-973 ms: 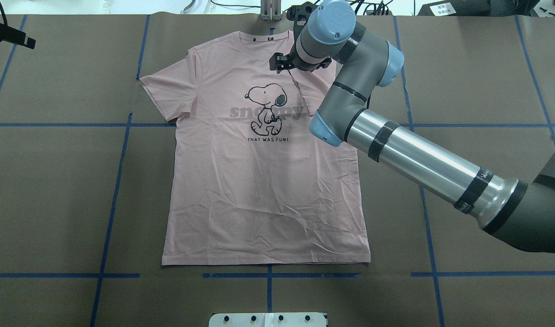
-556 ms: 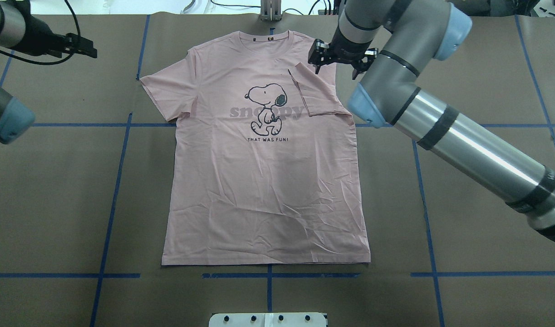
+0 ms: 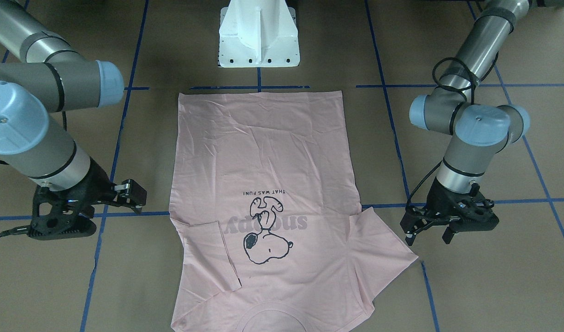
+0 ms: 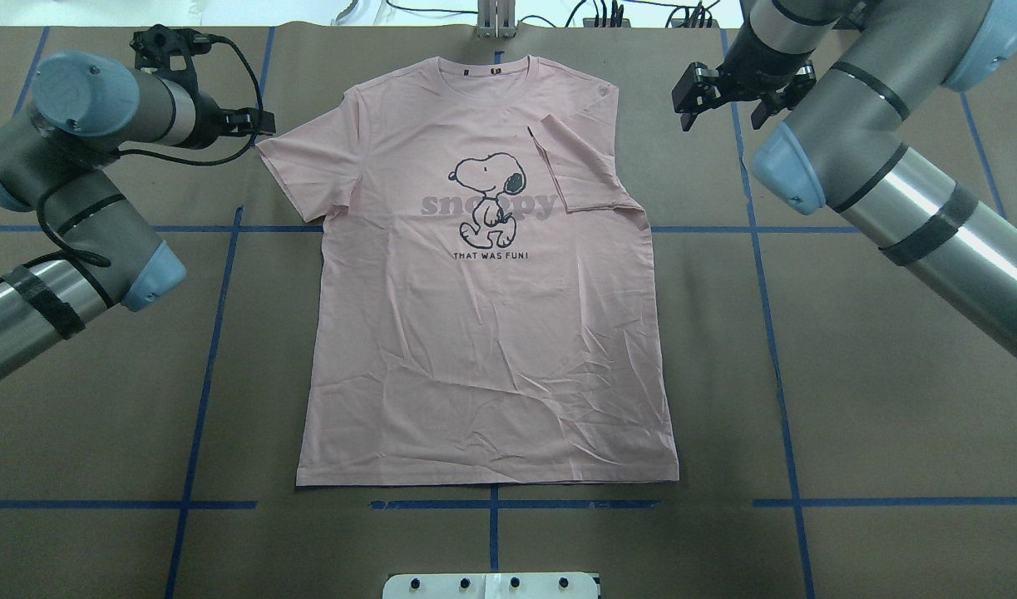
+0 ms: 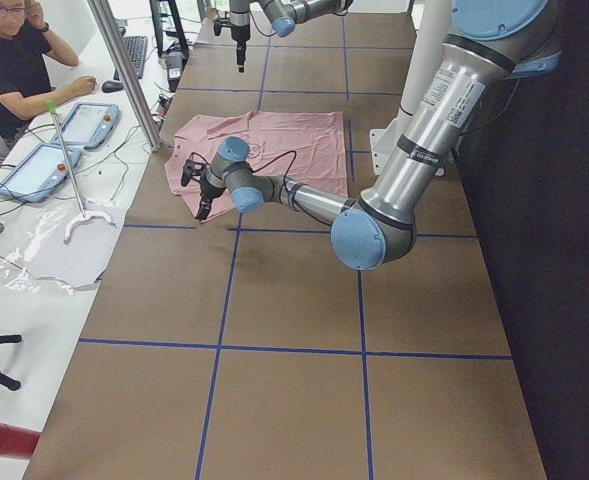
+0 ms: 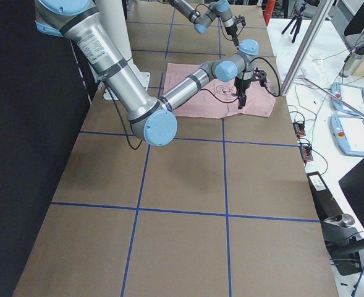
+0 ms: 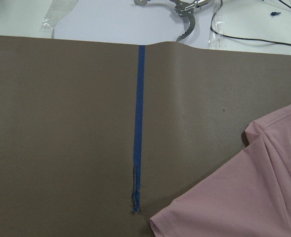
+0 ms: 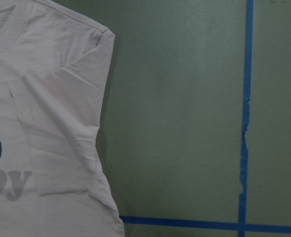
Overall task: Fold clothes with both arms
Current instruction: 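Release the sleeve and raise the right gripper while the left arm approaches the shirt, then grasp the sleeve nearest the left gripper and fold it toward the center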
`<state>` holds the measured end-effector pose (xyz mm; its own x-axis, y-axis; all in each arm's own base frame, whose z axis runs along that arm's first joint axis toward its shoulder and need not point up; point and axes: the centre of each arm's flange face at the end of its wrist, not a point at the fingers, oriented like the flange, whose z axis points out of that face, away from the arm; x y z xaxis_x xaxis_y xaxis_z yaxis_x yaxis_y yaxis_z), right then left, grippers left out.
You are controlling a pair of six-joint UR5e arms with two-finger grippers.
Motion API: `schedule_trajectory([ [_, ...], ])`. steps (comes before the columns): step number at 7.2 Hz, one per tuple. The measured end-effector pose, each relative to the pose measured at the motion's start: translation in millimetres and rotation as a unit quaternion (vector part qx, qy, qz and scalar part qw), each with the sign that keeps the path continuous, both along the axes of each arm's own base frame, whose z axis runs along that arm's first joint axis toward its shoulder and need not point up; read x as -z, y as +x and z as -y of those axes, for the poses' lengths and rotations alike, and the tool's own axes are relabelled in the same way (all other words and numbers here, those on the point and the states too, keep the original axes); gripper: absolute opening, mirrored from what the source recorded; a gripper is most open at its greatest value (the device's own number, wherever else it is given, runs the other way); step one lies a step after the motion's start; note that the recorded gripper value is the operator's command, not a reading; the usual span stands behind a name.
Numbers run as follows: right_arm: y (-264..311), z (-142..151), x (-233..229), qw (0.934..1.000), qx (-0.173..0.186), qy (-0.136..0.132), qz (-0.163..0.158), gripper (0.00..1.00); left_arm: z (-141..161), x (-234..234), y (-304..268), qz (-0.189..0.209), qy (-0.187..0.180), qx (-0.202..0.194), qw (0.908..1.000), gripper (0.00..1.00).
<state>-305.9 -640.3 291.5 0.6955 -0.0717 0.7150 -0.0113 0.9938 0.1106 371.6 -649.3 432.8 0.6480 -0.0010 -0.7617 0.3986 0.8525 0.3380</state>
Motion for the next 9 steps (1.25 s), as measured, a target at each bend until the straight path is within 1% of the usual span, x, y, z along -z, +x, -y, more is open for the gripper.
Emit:
schedule_trajectory([
  [2,21.4,-11.0,-11.5,0.9999,0.009,0.009,0.001,1.0,3.8,-10.5,22.6,0.001,0.005,-0.003,1.0,0.98],
  [3,24.7,-13.3,-12.2,0.9999,0.01,0.009,0.003,1.0,4.0,-12.3,26.4,0.002,0.005,-0.004,1.0,0.98],
  [5,25.6,-13.7,-15.1,0.9999,0.012,0.004,0.004,1.0,11.4,-12.7,34.6,0.007,0.002,-0.004,1.0,0.93],
  [6,25.5,-13.2,-17.1,0.9999,0.012,0.002,0.003,1.0,14.5,-12.5,37.7,0.009,0.002,-0.002,1.0,0.88],
  [7,25.2,-12.7,-18.9,0.9999,0.012,0.0,0.003,1.0,15.9,-14.2,39.2,0.012,0.001,-0.002,0.9999,0.81],
  [8,25.0,-12.4,-19.6,0.9999,0.012,0.0,0.002,1.0,16.2,-16.7,39.6,0.015,0.0,-0.002,0.9999,0.73],
  [9,25.0,-12.3,-19.8,0.9999,0.012,0.0,0.002,1.0,16.7,-18.3,40.2,0.017,0.0,-0.002,0.9999,0.62],
])
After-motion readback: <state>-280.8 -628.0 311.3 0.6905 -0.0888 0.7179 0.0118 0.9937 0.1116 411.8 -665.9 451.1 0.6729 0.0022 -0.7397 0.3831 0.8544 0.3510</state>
